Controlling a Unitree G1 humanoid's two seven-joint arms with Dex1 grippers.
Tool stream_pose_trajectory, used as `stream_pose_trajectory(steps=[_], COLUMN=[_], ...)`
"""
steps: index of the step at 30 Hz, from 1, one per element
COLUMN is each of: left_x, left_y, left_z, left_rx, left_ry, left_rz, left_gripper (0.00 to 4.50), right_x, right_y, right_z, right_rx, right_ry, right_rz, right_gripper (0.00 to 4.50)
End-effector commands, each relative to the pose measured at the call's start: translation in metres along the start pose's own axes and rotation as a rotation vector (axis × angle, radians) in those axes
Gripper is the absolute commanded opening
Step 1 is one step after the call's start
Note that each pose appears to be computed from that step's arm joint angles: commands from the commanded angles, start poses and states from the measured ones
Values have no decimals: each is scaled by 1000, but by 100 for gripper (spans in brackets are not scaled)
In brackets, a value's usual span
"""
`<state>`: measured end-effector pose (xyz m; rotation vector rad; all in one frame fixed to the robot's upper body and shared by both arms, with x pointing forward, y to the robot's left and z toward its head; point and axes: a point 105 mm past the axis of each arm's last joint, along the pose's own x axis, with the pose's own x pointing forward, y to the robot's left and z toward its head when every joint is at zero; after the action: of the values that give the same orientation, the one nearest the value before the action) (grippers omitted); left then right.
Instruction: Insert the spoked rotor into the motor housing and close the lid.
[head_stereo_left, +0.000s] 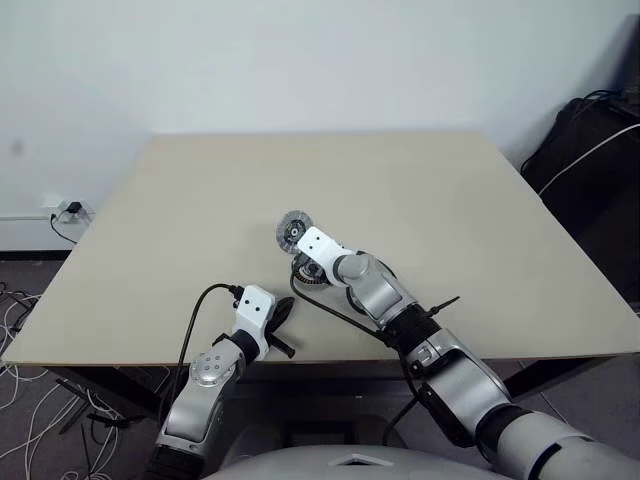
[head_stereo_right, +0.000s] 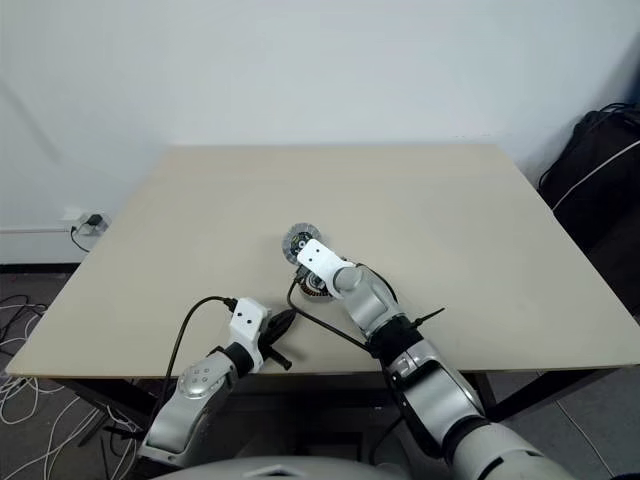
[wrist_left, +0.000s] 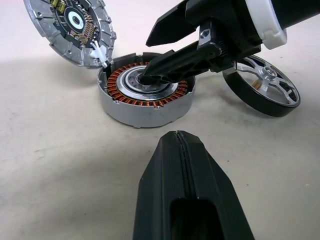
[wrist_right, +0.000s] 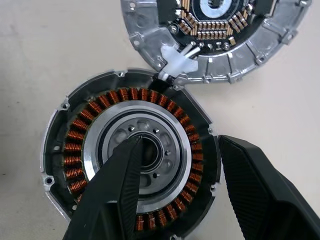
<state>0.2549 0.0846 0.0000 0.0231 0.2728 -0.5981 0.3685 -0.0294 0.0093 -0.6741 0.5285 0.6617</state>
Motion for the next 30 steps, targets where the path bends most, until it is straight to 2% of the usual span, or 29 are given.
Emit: stream_pose_trajectory(steps=[1,2,5,11,21,30], left_x=[1,2,2,2,3,3], left_y=[2,2,2,1,0,-1], left_z=[10,10,10,10,10,10], left_rx=[12,12,12,9,8,7], left_ry=[-42,-42,-43,-47,-46,-43], left_rz=[5,6,7,7,0,-4], left_gripper=[0,0,0,0,0,0], right_x=[0,0,1,1,-1,-4], right_y=[-1,0,-1,1,2,-1], right_z=[5,4,2,-6,-12,-1], right_rx=[-20,-16,-5,62,106,141], right_ry=[-10,-7,3,38,70,12], right_rz=[12,15,19,51,92,89], right_gripper=[259,259,200,2,2,2])
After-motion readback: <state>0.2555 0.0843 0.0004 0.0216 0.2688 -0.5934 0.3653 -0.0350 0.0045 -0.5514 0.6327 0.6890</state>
